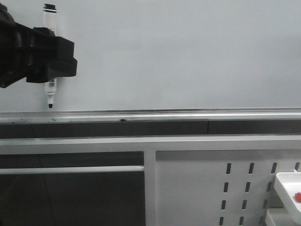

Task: Write number 1 on whiteboard

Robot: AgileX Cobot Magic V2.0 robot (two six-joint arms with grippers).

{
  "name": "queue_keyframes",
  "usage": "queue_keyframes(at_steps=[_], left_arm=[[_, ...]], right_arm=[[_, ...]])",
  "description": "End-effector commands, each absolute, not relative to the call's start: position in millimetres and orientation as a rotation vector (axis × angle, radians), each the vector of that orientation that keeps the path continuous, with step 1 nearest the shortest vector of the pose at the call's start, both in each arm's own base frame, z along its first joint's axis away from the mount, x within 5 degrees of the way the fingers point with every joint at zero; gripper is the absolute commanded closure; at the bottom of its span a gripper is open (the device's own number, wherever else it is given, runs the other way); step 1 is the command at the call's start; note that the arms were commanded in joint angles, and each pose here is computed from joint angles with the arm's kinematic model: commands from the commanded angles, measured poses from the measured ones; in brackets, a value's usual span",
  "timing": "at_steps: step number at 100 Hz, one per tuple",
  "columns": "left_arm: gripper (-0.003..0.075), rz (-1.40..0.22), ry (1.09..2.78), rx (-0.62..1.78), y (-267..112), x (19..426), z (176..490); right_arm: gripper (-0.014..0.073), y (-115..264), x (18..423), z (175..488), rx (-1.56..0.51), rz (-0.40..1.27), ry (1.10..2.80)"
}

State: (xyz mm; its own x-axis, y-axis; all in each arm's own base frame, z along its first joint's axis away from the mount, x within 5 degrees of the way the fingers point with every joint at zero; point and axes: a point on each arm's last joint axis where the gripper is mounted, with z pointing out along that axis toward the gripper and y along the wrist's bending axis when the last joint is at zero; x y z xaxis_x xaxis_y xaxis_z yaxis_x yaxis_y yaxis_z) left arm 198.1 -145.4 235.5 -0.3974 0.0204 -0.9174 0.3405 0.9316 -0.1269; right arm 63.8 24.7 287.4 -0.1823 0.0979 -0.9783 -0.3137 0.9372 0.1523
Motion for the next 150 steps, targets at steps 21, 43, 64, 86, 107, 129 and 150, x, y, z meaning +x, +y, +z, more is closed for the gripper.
queue_keyframes(at_steps=[21, 43, 64, 86, 107, 129, 150], left_arm=[[0.0496, -0.293, 1.845, 0.19, -145, 208, 249], [0.0735, -0.298, 1.859, 0.2, -147, 208, 247], [0.074, -0.378, 1.881, 0.43, -156, 194, 251], [0.074, -0.412, 1.681, 0.882, -171, 156, 278], [0.074, -0.424, 1.532, 1.244, -193, 127, 304], [0.074, -0.35, 1.394, 1.412, -203, 117, 321], [0.074, -0.303, 1.384, 1.472, -201, 117, 319]], right_arm=[[0.0235, 23, 66, 306, -0.145, 0.351, 1.611], [0.0235, 23, 66, 306, -0.145, 0.351, 1.611], [0.0239, 27, 59, 313, -0.217, 0.386, 1.7], [0.0239, 54, 54, 344, -0.741, 0.422, 1.689], [0.0239, 76, 82, 372, -0.899, 0.548, 1.702], [0.0239, 101, 93, 391, -1.095, 0.599, 1.621], [0.0232, 124, 100, 391, -1.169, 0.595, 1.546]])
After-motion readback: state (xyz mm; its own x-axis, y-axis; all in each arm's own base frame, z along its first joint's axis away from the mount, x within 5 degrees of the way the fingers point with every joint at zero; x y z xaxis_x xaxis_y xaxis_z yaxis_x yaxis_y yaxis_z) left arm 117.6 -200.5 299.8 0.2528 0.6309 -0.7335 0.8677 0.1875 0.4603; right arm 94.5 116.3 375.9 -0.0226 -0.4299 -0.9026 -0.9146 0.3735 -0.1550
